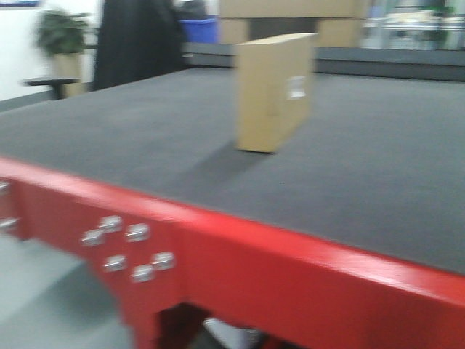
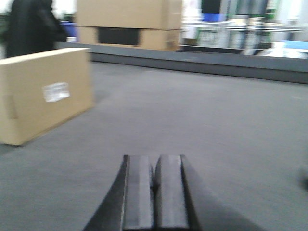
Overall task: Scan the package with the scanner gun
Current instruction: 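Position the base facing the tan box and orange scanner gun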
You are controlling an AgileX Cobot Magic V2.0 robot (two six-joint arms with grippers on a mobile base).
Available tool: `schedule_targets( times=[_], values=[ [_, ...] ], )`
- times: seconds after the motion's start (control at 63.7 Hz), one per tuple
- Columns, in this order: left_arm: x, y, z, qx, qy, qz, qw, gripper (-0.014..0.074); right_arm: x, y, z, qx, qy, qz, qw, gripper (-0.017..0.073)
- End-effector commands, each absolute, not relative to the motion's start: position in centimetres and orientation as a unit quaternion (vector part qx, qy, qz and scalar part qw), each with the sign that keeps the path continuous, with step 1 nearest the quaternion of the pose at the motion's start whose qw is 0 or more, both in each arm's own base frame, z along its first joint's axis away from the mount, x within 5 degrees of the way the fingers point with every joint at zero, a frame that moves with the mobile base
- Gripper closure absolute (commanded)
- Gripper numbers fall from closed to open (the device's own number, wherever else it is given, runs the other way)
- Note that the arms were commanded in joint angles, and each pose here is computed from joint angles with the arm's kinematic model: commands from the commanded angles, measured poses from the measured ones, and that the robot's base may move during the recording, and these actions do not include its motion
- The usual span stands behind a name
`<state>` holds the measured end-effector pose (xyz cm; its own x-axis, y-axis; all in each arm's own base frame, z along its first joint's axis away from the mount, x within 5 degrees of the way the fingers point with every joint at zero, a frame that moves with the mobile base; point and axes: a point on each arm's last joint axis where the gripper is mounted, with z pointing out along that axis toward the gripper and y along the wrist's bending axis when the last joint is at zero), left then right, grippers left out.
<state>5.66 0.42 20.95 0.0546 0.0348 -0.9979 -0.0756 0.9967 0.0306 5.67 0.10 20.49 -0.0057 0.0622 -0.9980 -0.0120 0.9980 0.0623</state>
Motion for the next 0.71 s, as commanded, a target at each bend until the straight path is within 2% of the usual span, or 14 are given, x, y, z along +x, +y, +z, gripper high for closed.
schedule_targets(
  times=[0.0,0.691],
  values=[
    [5.61,0.42,21.23,-0.016,0.679,0.037,0.733,0.0705,5.65,0.05,20.66,0.018,0.702,0.022,0.712,0.0712],
    [5.61,0.42,21.23,-0.016,0.679,0.037,0.733,0.0705,5.65,0.13,20.66,0.013,0.702,0.027,0.712,0.0712]
  ],
)
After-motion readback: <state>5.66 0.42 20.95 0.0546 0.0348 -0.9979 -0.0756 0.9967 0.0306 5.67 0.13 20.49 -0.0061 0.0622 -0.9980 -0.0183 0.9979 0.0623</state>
